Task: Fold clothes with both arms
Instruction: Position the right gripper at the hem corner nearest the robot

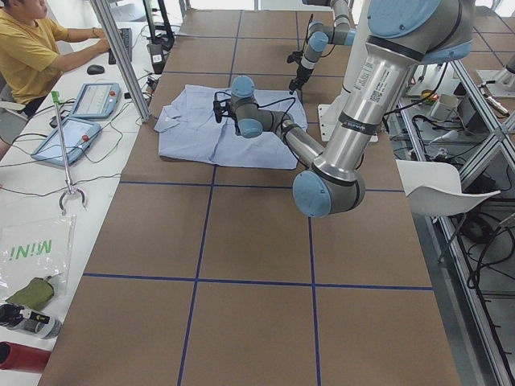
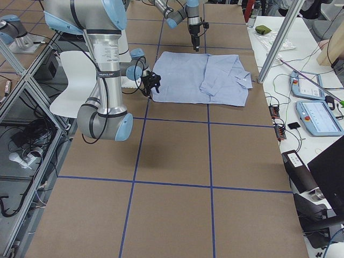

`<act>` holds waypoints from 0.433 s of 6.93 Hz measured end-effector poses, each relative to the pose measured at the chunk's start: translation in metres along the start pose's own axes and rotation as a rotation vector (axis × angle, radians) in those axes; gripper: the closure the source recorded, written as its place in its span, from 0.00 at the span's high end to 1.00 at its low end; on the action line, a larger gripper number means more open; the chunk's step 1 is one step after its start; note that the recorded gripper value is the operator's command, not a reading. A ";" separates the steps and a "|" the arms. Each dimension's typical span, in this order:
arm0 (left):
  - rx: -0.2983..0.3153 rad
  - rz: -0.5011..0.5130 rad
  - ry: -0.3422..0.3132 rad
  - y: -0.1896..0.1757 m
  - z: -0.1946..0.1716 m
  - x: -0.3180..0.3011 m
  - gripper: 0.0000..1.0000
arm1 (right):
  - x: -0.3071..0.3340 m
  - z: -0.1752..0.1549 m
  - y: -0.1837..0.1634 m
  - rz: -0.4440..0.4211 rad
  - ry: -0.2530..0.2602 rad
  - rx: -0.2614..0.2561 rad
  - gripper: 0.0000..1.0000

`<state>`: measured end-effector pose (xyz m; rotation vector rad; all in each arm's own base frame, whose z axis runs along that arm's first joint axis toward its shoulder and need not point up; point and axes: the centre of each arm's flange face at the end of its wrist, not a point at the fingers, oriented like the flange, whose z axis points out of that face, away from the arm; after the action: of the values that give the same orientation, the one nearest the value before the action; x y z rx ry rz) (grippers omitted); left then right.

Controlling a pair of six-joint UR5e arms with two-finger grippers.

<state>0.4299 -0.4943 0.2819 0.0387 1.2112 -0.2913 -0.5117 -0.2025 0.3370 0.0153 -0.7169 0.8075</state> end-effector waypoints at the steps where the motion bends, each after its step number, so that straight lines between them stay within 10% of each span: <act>1: 0.000 -0.001 -0.001 0.000 0.001 0.000 0.71 | -0.001 0.003 -0.002 0.002 0.005 0.008 0.68; 3: -0.001 -0.003 -0.006 -0.001 0.003 -0.002 0.71 | -0.002 0.010 -0.007 0.006 0.015 0.025 0.44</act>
<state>0.4317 -0.4950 0.2850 0.0350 1.2059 -0.2932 -0.5135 -0.2118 0.3452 0.0295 -0.6934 0.8214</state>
